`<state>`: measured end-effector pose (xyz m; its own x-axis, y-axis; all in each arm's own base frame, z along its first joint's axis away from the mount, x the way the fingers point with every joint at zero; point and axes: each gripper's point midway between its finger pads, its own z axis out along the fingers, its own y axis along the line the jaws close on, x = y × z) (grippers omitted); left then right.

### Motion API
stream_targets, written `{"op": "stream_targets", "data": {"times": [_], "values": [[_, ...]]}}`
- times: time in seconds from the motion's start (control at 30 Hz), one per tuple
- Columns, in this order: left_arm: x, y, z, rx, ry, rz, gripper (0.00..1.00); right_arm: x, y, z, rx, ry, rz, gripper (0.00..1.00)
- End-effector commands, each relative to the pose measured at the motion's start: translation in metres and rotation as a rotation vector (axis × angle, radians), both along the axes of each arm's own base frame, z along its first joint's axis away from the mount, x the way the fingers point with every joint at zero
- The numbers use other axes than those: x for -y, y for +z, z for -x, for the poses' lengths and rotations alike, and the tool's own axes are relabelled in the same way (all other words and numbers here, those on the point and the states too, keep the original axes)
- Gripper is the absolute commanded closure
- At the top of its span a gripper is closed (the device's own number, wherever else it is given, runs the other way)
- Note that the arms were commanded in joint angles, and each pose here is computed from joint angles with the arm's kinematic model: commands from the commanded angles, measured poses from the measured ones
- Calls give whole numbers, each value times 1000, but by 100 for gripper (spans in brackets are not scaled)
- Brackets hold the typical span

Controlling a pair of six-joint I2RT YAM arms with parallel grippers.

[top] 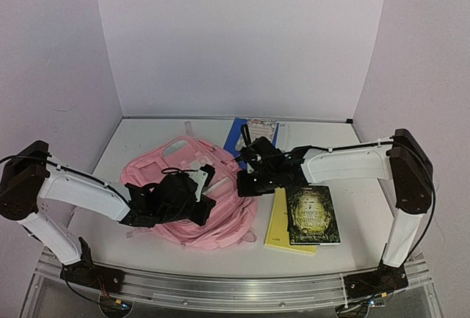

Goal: Pack the student bag
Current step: Zip the student bag at the center of the board.

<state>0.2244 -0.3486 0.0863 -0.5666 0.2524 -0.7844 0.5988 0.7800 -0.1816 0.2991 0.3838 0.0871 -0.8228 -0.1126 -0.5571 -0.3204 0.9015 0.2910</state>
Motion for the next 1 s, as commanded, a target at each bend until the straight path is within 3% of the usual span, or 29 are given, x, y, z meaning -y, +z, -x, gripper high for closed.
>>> {"op": "stream_targets", "data": {"times": [0.0,0.13,0.27,0.43,0.5,0.73,0.97], "values": [[-46,-30,7,-77,124,-93,100,35,3,-58,90,-60,108,100],[-54,-28,9,-99,167,-66,100,20,4,-65,104,23,104,100],[-55,-18,11,-202,194,-61,91,9,8,-61,93,74,62,100],[-71,2,5,-354,321,-16,50,7,1,-48,49,96,14,100],[-78,10,3,-452,344,42,41,11,-3,-46,43,80,12,100],[-150,30,-13,-533,629,30,39,15,-11,-43,30,58,5,100],[-196,-1,-2,-652,789,60,37,7,-9,-42,30,80,-27,100]]}}
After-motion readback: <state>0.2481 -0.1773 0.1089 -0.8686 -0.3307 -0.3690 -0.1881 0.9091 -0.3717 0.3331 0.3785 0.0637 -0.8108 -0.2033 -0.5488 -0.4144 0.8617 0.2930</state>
